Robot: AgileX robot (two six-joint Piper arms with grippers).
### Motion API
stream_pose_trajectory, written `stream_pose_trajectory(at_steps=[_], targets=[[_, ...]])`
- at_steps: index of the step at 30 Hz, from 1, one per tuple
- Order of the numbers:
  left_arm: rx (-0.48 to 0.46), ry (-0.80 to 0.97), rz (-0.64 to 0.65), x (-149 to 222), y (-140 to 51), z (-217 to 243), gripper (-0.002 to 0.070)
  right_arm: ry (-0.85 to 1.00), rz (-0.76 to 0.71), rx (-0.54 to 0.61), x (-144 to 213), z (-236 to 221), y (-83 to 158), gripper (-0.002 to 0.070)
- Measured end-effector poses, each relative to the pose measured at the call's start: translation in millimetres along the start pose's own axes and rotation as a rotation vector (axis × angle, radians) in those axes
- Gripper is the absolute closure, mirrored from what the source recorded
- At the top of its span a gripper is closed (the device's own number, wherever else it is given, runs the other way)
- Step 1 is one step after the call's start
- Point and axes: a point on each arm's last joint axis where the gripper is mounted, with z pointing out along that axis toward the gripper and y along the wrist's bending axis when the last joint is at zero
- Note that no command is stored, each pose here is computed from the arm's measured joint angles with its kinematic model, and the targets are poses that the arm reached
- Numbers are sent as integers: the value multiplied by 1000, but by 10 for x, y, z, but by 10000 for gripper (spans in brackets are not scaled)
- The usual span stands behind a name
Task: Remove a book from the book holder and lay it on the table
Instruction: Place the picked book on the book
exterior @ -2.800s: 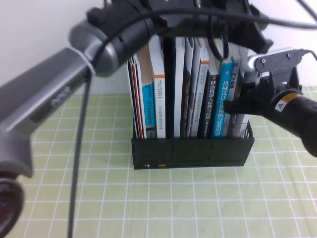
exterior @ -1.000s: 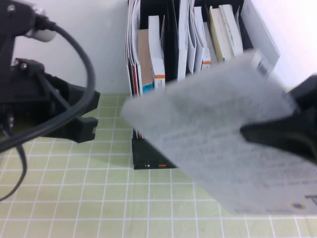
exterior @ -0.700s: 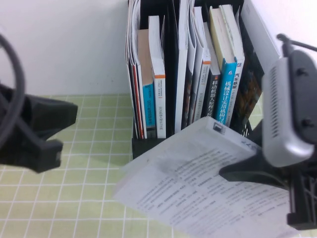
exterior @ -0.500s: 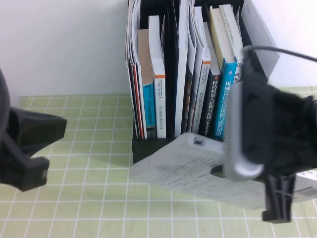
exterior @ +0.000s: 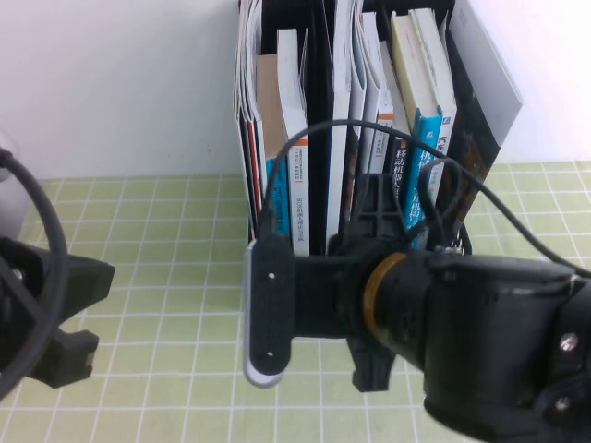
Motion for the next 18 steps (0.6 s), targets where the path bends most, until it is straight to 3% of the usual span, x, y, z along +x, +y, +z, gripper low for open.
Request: stream_pose_trajectory(at_steps=[5, 11, 18], targets=[[0, -15, -2, -9, 1, 8, 677, -28, 0, 9, -71, 127, 144, 559], [1, -87, -2, -74, 0, 5, 677, 22, -22, -121, -40, 533, 661, 559], [1, -98, -2, -84, 0, 4, 677, 19, 18, -230, -43, 681, 959, 559]])
